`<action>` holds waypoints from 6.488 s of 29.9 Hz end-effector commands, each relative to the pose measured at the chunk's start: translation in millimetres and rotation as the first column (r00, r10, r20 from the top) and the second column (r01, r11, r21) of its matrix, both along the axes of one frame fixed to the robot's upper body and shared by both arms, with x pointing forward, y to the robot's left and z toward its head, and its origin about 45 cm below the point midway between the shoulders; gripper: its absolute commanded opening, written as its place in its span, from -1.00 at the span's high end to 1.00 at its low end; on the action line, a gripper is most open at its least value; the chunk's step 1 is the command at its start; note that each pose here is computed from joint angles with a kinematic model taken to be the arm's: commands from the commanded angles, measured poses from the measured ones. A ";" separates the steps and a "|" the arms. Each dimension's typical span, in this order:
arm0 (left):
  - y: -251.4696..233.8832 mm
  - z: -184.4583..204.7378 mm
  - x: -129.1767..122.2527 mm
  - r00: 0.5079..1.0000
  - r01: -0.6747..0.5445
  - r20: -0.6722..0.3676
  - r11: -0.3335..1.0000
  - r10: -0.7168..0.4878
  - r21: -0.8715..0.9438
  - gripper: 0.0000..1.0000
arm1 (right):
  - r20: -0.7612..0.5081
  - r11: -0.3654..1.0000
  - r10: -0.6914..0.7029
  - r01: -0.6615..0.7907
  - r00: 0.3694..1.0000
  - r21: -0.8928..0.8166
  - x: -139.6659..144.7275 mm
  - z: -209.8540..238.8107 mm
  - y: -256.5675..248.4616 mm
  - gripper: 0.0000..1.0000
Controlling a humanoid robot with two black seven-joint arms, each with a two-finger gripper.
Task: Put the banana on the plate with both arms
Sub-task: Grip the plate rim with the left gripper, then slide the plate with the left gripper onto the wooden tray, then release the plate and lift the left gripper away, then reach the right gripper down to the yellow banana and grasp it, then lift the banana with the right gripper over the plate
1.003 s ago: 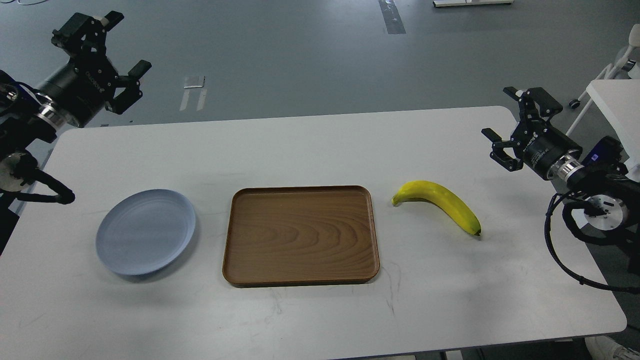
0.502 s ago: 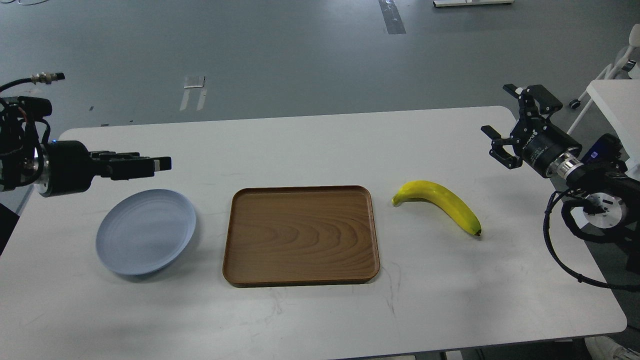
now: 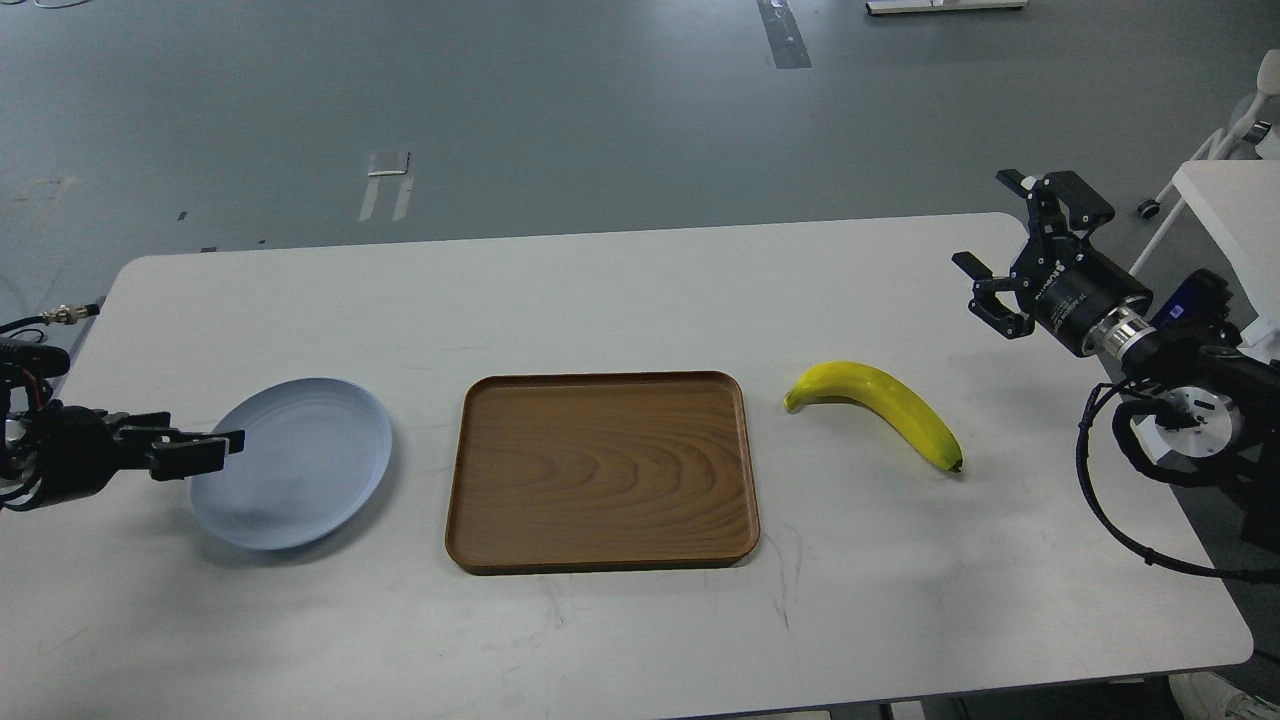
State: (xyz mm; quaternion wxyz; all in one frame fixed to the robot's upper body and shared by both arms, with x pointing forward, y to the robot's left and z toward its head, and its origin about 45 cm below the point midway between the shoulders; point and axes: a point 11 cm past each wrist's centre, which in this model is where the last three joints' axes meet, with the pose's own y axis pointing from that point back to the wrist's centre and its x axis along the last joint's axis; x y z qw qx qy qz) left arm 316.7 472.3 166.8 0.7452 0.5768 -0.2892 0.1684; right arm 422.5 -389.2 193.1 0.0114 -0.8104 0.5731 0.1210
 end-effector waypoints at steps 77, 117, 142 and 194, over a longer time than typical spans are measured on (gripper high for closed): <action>-304.2 -19.6 94.4 0.856 0.513 -0.011 0.852 -0.517 -0.109 1.00 | 0.030 0.992 -0.097 0.099 0.995 -0.074 -11.6 25.6 -61.6 -1.00; -104.3 26.3 104.9 0.756 -0.374 -0.501 -0.349 0.421 -0.859 -1.00 | -0.087 0.678 0.389 -0.349 0.917 -0.647 5.7 44.6 -1.9 -1.00; -83.9 38.1 105.0 0.752 -0.349 -0.475 -0.334 0.457 -0.875 -1.00 | -0.734 -0.528 0.508 -0.511 0.451 -0.679 12.4 -17.9 84.6 -1.00; -62.6 58.5 107.5 0.753 -0.307 -0.436 -0.323 0.494 -0.895 -1.00 | -0.614 -0.481 0.760 -0.453 0.211 -0.751 -9.0 7.3 295.8 0.88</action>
